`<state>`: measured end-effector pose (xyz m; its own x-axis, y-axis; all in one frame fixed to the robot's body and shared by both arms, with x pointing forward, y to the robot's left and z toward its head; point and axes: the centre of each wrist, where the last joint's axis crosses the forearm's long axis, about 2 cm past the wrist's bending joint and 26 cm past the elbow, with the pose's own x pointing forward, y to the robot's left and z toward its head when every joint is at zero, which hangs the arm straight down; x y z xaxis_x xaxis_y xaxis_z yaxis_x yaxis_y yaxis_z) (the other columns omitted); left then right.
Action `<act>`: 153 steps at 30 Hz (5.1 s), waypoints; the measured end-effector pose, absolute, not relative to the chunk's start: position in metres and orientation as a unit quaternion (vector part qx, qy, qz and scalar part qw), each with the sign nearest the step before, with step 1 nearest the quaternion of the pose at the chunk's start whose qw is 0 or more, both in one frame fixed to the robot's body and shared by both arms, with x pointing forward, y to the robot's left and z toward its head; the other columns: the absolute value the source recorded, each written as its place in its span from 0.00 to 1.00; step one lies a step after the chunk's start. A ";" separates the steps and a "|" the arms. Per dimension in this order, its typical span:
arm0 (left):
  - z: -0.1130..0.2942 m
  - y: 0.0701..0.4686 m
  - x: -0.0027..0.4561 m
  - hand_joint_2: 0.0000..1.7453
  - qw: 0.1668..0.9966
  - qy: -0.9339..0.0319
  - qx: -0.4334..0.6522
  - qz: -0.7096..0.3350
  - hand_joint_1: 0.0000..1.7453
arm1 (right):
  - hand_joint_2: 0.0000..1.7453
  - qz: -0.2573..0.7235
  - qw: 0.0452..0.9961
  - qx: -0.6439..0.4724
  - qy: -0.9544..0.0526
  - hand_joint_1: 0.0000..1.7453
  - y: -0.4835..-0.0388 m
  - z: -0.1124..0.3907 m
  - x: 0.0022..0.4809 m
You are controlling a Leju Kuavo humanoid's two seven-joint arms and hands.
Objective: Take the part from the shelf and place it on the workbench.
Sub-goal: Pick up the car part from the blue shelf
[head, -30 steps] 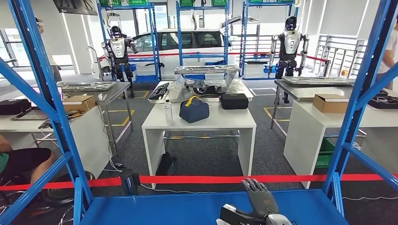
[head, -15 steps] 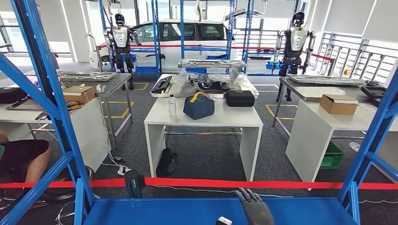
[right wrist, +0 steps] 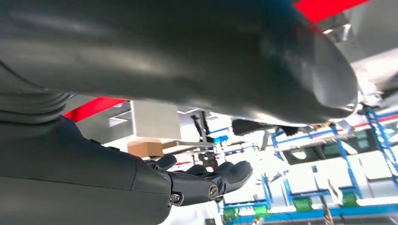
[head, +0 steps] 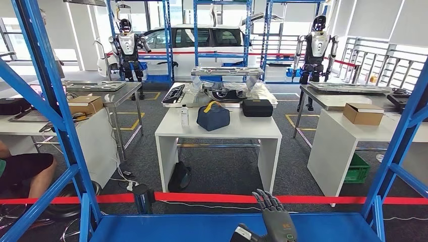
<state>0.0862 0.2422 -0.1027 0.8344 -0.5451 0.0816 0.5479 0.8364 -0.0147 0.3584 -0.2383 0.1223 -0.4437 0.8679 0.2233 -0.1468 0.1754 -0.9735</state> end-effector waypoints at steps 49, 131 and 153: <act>-0.102 0.239 0.086 0.00 0.960 -0.038 -0.005 -0.278 0.00 | 1.00 0.754 0.446 -0.245 -0.415 0.00 -0.251 0.096 0.355; -0.106 0.241 0.068 0.00 0.972 -0.029 -0.016 -0.233 0.00 | 1.00 0.622 0.564 -0.399 -0.369 0.92 -0.269 0.049 0.210; -0.105 0.244 0.072 0.00 0.972 -0.028 -0.012 -0.233 0.00 | 1.00 0.581 0.634 -0.374 -0.347 1.00 -0.266 0.044 0.217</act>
